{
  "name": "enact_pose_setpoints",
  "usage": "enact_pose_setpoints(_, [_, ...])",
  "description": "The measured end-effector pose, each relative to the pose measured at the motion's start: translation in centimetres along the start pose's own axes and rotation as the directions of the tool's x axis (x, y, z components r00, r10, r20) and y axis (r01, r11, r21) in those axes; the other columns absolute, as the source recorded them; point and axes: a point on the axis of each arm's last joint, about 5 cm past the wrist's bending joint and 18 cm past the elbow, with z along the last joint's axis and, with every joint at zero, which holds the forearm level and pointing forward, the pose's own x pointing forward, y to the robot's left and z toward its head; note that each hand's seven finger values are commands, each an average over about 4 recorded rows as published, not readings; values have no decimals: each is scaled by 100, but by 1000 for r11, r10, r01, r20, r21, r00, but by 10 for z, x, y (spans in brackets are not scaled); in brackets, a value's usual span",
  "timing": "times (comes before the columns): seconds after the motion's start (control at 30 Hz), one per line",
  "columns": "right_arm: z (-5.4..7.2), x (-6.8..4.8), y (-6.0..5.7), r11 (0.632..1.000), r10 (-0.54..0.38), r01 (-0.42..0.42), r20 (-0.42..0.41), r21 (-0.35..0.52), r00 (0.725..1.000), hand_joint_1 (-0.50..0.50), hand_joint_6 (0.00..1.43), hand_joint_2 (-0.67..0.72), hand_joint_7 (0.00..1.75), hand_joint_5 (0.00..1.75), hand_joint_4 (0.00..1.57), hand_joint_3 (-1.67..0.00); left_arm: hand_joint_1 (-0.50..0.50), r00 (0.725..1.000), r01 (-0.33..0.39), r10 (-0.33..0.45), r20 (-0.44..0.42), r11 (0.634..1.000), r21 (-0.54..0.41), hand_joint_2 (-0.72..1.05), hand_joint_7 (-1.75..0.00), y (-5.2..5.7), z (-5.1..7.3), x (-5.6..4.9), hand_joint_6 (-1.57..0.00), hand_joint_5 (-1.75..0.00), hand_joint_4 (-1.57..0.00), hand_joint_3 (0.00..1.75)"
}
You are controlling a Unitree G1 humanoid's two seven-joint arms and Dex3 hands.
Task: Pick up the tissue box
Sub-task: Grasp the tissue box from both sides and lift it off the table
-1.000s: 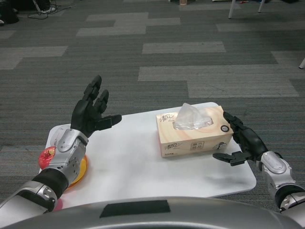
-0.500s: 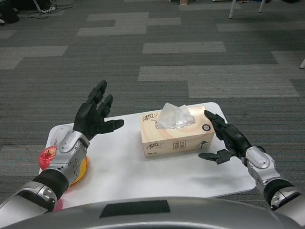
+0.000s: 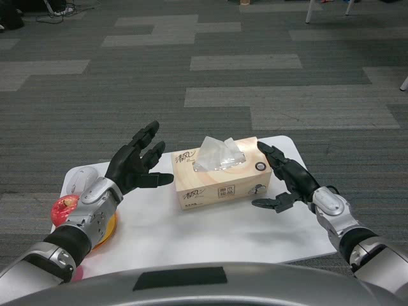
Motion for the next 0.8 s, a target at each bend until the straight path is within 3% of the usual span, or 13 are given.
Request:
enact_pose_setpoints(0.3, [4,10,10,999,49,-49,11,-21,999,-21,0,-16,0,0,0,-48,50,988,92,-88,-126,996,23,105,0,3,-3,-1,0,0,0,26])
enact_pose_setpoints(0.6, [4,11,14,998,61,-61,7,-30,998,-23,0,-10,0,0,0,-48,50,961,177,-171,-216,984,7,105,0,12,5,-1,0,0,0,17])
enact_pose_setpoints(0.73, [5,12,15,997,69,-69,7,-35,998,-25,0,-10,0,0,0,-48,50,951,203,-196,-239,979,3,105,0,16,8,-3,0,0,0,26])
enact_pose_setpoints(0.8, [5,13,16,997,73,-73,7,-37,997,-25,0,-10,0,0,0,-48,50,951,199,-193,-241,980,1,105,0,18,8,-5,0,0,0,22])
